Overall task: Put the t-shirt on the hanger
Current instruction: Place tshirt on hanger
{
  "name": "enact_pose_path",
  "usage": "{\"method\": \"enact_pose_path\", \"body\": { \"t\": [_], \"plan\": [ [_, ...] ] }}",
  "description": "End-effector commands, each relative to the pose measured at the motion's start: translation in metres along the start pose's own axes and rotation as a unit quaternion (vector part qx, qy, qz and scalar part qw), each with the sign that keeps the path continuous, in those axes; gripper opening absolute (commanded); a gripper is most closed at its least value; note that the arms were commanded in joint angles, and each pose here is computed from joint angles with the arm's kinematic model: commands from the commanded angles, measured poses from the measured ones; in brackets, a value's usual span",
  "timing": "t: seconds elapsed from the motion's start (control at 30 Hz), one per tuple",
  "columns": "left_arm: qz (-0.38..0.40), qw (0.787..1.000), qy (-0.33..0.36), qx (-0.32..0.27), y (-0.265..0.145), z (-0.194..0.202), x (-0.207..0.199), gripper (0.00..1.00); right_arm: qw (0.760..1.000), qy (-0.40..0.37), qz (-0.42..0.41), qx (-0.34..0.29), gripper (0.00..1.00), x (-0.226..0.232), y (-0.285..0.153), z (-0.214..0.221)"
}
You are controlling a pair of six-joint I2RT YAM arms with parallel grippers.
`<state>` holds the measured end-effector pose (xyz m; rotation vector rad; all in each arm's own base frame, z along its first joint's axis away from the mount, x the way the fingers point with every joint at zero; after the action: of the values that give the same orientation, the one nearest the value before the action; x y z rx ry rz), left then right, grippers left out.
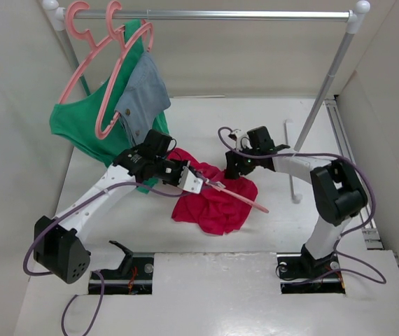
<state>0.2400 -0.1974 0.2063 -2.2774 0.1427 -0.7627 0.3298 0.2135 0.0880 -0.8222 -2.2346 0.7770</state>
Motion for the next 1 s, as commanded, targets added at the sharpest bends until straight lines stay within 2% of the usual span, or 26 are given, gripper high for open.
{"method": "enact_pose_path", "body": {
  "t": [0.0, 0.1, 0.13, 0.17, 0.27, 0.3, 0.37, 0.5, 0.53, 0.63, 0.7, 0.8, 0.97],
  "plan": [
    [-0.023, 1.000, 0.000, -0.019, -0.008, -0.010, 0.003, 0.00, 1.000, -0.007, -0.018, -0.016, 0.64, 0.001, 0.009, -0.012],
    [-0.035, 0.999, -0.010, -0.023, -0.008, -0.011, 0.005, 0.00, 0.998, -0.018, -0.050, -0.017, 0.57, 0.002, 0.021, -0.014],
    [-0.038, 0.999, -0.024, -0.029, -0.007, -0.012, 0.005, 0.00, 0.997, -0.017, -0.079, -0.014, 0.41, 0.008, 0.024, -0.013],
    [-0.046, 0.998, -0.028, -0.031, -0.007, -0.013, 0.009, 0.00, 0.995, -0.023, -0.096, -0.010, 0.31, 0.014, 0.028, -0.012],
    [-0.058, 0.996, -0.056, -0.042, -0.009, -0.018, 0.011, 0.00, 0.989, -0.036, -0.143, -0.014, 0.04, 0.023, 0.031, -0.014],
    [-0.067, 0.996, -0.049, -0.045, -0.012, -0.021, 0.014, 0.00, 0.988, -0.031, -0.149, -0.007, 0.00, 0.024, 0.031, -0.007],
    [-0.078, 0.994, -0.059, -0.042, -0.017, -0.017, 0.015, 0.00, 0.991, -0.029, -0.128, -0.018, 0.00, 0.013, 0.021, -0.005],
    [-0.116, 0.989, -0.084, -0.031, -0.024, -0.010, 0.023, 0.00, 0.997, 0.045, -0.034, -0.052, 0.00, -0.030, -0.028, 0.012],
    [-0.125, 0.987, -0.098, -0.031, -0.026, -0.008, 0.026, 0.00, 0.995, 0.068, -0.002, -0.073, 0.00, -0.045, -0.052, 0.020],
    [-0.161, 0.978, -0.125, -0.033, -0.034, -0.002, 0.039, 0.00, 0.986, 0.107, 0.066, -0.106, 0.00, -0.066, -0.086, 0.032],
    [-0.166, 0.972, -0.159, -0.043, -0.033, -0.002, 0.039, 0.00, 0.984, 0.115, 0.085, -0.110, 0.00, -0.061, -0.100, 0.044],
    [-0.179, 0.969, -0.168, -0.042, -0.032, 0.001, 0.041, 0.00, 0.978, 0.128, 0.120, -0.110, 0.00, -0.059, -0.116, 0.055],
    [-0.223, 0.952, -0.205, 0.033, -0.030, 0.033, 0.046, 0.00, 0.965, 0.145, 0.183, -0.118, 0.00, -0.060, -0.148, 0.070]
  ]
}}
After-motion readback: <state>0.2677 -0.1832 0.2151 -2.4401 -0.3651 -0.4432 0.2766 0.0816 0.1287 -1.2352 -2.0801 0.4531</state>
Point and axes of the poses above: each gripper's point midway between its finger pads, its own y axis out along the fingers, its own x axis along the line the jaws close on, z = x × y, the point moved 4 cm from there along -y, back along the fingers, and after that the axes turned 1 degree about y, right-handed, at the moved point
